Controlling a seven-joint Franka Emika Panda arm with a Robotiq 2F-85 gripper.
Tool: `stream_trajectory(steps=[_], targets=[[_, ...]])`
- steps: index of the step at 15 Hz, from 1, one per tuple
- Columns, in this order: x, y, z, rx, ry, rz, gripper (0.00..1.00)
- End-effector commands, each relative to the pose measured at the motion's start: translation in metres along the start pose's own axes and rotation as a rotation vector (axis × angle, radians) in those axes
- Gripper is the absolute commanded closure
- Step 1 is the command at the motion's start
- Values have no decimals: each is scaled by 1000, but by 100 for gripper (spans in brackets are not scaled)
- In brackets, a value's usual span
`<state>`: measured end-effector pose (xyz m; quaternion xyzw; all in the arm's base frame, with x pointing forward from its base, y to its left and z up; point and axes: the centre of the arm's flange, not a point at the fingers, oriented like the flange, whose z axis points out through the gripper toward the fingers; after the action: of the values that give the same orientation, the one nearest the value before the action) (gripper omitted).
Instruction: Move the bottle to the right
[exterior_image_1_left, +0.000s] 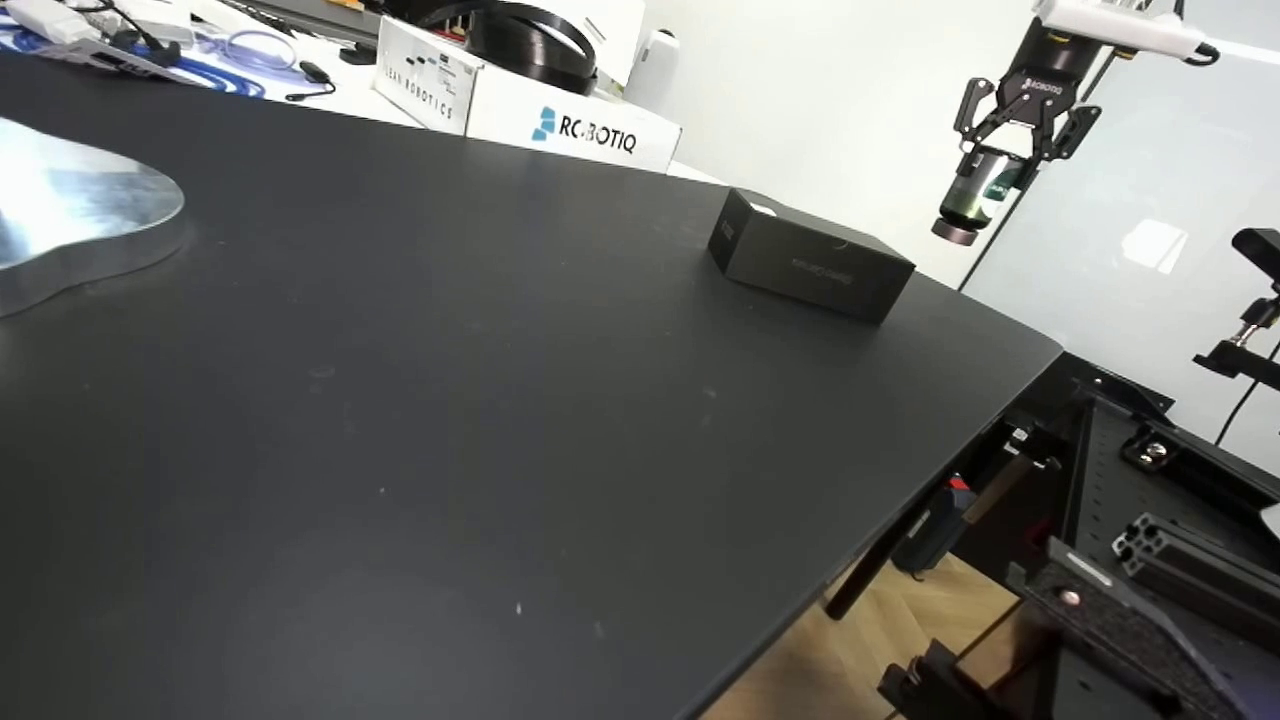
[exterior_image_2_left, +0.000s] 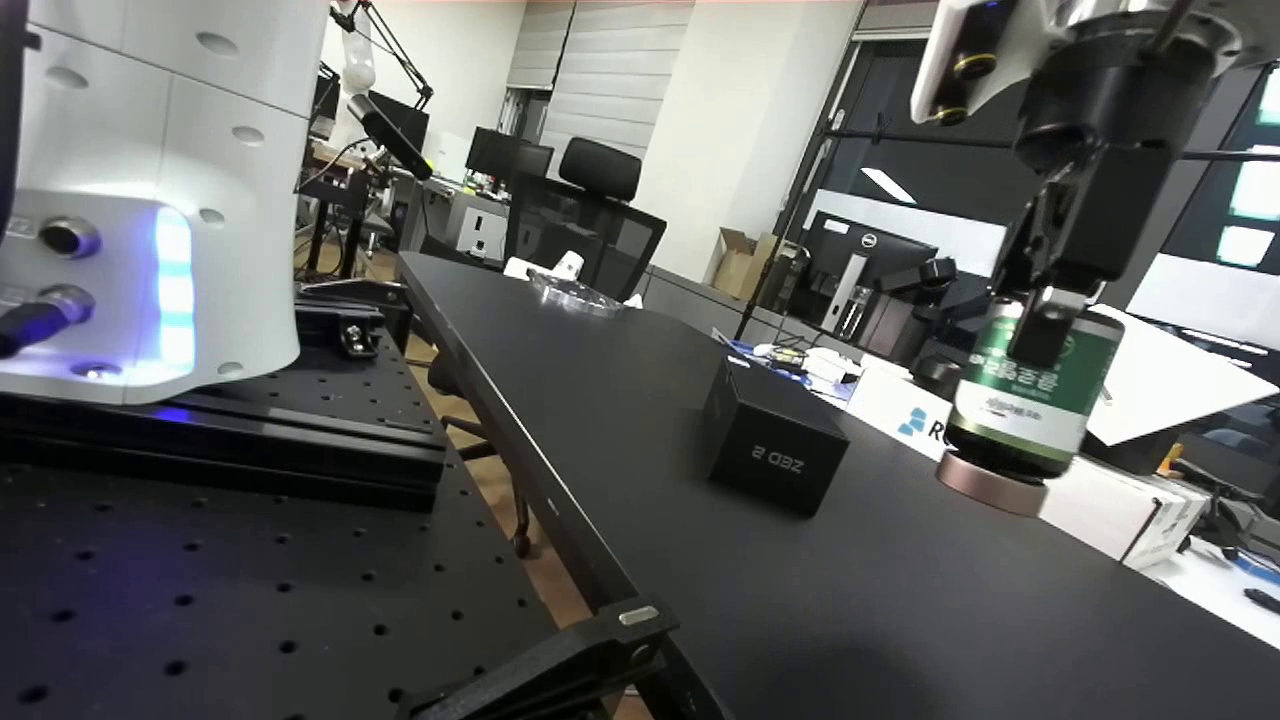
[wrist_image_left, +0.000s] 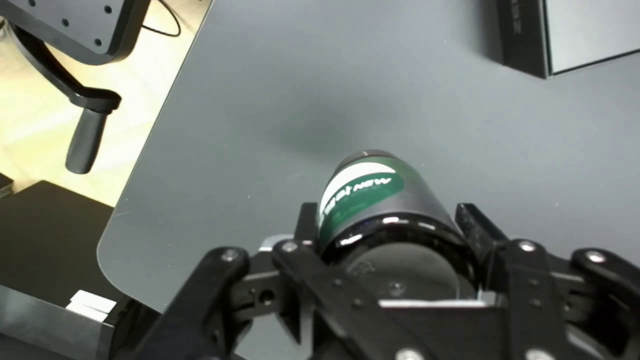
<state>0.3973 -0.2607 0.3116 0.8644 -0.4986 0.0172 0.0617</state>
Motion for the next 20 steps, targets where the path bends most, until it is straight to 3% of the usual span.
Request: stream_trajectory(steps=[1,8,20], targets=[[41,29,20,8,24,112,55],[79,51,73,-7,4,258,55],[88,41,115,-29,-14,289,55]])
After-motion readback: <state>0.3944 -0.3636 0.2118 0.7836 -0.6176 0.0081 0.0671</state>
